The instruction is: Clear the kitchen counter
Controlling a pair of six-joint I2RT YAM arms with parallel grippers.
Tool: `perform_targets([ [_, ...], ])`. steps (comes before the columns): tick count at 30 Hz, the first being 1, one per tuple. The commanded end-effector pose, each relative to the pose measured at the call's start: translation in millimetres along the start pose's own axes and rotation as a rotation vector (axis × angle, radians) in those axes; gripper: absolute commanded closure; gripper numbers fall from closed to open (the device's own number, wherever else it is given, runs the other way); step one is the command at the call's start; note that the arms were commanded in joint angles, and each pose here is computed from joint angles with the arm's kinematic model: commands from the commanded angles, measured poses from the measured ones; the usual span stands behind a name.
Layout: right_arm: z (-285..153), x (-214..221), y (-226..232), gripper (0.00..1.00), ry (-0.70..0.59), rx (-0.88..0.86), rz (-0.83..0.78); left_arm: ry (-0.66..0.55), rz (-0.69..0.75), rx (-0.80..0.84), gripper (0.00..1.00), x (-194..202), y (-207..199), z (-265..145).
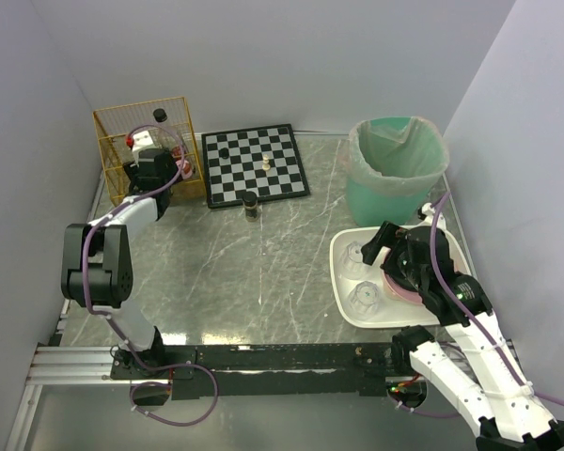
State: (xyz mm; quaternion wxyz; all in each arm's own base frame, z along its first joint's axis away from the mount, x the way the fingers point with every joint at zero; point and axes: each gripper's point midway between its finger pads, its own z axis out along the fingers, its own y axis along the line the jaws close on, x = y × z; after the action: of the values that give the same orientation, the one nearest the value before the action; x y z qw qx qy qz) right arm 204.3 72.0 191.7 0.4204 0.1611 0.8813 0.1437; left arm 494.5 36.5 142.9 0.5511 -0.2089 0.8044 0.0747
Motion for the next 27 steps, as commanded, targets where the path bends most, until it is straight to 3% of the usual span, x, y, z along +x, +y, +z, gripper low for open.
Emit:
perform_targets([
  [1,1.5,-5.6,3.1,0.0,-0.023,-0.013,0.001,-0.064,-0.063,-0.003,0.14,-20.9,-2.6,-1.7],
  [3,2.0,-4.4,2.4,0.0,-0.018,-0.01,0.002,-0.07,-0.072,0.003,0.06,-26.1,-3.5,-5.7],
  [6,1.4,-4.4,2.4,0.0,-0.019,-0.011,0.005,-0.067,-0.085,0.011,0.02,-36.0,-5.7,-12.2],
  [15,3.0,-2.2,4.2,0.0,-0.011,-0.022,0.009,-0.147,-0.213,-0.071,0.02,-93.2,18.2,-70.5],
  [18,4.9,-1.0,4.8,0.0,-0.009,-0.027,0.014,-0.169,-0.251,-0.028,0.02,-109.5,17.1,-95.3],
  [22,7.8,1.4,6.4,0.0,0.0,-0.033,0.017,-0.158,-0.289,0.176,0.02,-110.5,-22.1,-129.8],
  [27,10.3,2.7,7.0,0.0,0.003,-0.037,0.02,-0.134,-0.196,0.393,0.01,-62.9,-109.2,-178.1],
])
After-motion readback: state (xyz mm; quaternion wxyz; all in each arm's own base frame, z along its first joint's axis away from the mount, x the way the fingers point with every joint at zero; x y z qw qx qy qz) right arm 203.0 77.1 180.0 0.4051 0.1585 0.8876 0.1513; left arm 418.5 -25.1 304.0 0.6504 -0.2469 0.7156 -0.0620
